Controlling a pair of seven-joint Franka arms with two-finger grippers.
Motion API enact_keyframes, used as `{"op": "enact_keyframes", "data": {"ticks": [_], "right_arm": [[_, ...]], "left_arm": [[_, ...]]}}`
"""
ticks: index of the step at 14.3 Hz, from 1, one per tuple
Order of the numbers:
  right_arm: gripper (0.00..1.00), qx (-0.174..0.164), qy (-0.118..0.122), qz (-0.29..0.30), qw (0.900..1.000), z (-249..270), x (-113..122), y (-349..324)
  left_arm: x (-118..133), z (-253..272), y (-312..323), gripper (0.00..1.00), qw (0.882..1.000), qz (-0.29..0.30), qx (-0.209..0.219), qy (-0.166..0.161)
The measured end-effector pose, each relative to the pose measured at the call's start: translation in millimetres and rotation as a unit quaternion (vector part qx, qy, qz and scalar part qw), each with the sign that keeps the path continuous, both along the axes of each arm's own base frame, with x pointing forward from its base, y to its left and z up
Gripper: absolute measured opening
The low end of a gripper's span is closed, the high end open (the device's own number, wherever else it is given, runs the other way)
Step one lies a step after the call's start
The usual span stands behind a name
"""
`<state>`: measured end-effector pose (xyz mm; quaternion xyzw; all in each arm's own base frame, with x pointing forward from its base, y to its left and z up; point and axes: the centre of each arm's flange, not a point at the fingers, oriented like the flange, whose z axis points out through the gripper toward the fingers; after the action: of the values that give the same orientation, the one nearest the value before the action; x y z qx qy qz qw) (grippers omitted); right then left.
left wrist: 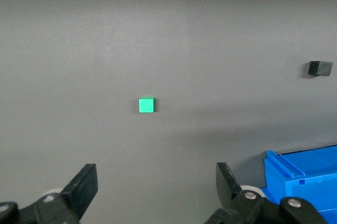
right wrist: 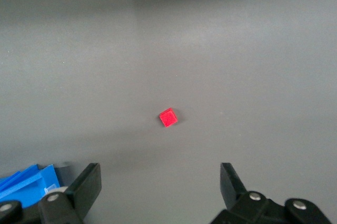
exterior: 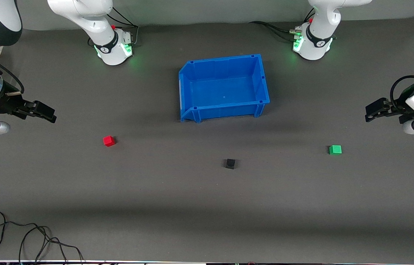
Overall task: Attach green and red cubes to black cube
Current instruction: 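Move the right gripper to the red cube while the left gripper approaches the green cube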
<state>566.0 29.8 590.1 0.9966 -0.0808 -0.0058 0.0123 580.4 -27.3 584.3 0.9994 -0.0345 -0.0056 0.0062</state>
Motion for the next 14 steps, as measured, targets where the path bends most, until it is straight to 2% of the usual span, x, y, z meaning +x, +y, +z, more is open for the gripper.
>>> {"op": "enact_keyframes", "data": {"ticks": [7, 9, 11, 12, 14], "right_arm": [[1.00, 0.000, 0.001, -0.004, 1.000, -3, 0, 1], [1.00, 0.000, -0.001, -0.022, 1.000, -3, 1, 0], [1.00, -0.001, 0.001, -0.075, 0.997, -7, 1, 0], [1.00, -0.002, 0.005, -0.103, 0.995, -12, 1, 0], [1.00, -0.002, 0.001, -0.135, 0.991, -27, 4, 0]], "left_arm": [[0, 2, 0, 1.00, 1.000, 0.003, 0.000, -0.002], [0, 5, 2, 1.00, 1.000, 0.022, -0.001, -0.003], [-3, 4, 8, 1.00, 0.995, 0.095, 0.001, 0.012], [-4, 4, 13, 1.00, 0.989, 0.146, 0.000, 0.019], [-6, 5, 25, 1.00, 0.966, 0.258, -0.007, 0.028]]}}
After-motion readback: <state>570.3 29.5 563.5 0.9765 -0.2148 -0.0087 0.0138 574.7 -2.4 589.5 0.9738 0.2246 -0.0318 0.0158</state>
